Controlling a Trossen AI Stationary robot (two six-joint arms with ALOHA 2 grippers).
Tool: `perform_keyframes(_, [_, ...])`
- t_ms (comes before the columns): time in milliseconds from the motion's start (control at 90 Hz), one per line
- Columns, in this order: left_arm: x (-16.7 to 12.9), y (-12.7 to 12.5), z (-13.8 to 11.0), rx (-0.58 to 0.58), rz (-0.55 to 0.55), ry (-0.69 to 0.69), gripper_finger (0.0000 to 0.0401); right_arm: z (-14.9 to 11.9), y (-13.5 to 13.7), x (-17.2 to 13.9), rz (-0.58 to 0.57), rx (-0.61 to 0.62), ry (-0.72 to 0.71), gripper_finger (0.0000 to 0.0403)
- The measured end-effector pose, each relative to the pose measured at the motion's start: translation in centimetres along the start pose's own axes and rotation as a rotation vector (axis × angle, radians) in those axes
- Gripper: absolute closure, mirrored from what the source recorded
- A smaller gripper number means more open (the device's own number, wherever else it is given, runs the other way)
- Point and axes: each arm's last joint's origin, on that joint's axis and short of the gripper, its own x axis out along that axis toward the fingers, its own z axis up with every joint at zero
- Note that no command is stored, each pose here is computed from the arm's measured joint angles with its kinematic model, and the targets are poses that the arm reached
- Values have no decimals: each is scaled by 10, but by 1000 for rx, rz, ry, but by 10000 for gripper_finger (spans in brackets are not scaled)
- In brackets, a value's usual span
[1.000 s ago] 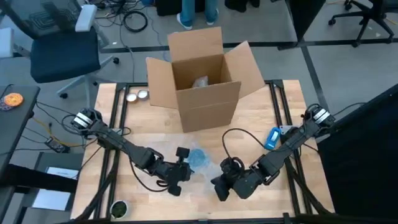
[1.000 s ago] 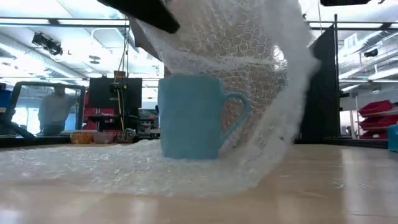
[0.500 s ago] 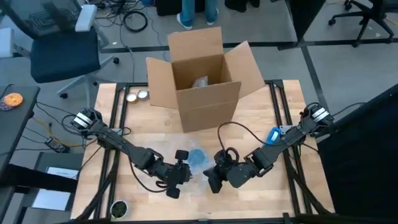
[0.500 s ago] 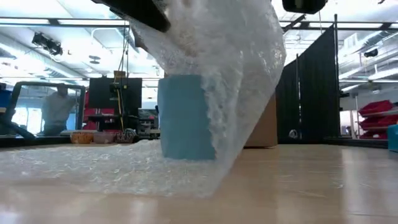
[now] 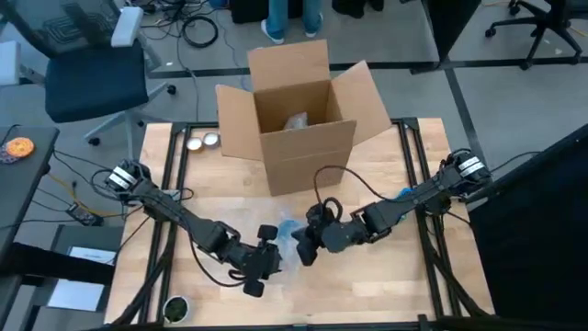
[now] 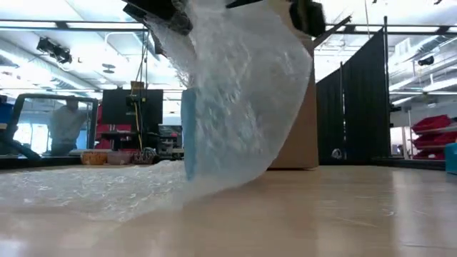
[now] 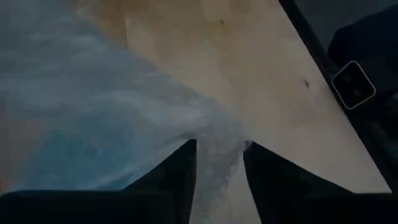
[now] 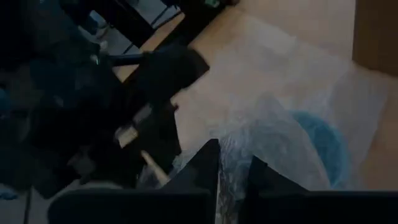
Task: Wrap mug
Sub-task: Wrap the blue cup with bubble wrap
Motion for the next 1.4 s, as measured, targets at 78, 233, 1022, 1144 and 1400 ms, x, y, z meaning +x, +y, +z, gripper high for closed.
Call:
perform_keyframes(78, [-1,-5,-1,11,-26,1,270,4,-5,3,-9,-50,23,403])
perform_keyframes(233, [-6,-20,-1,33,-65,-24,270,11,-11,8,-16,-93,23,403])
perform_keyframes(1022, [-9,-30,-4,-27,-73,-15,270,-8,-14,57,85,-266,15,403])
perform_keyframes(1144, [-10,-33,-8,-36,-77,12,270,-9,-20,62,53,-264,33,403])
perform_keyframes(1400, [-13,-40,-15,-112,-181,104,260,-14,-24,62,18,-286,76,403])
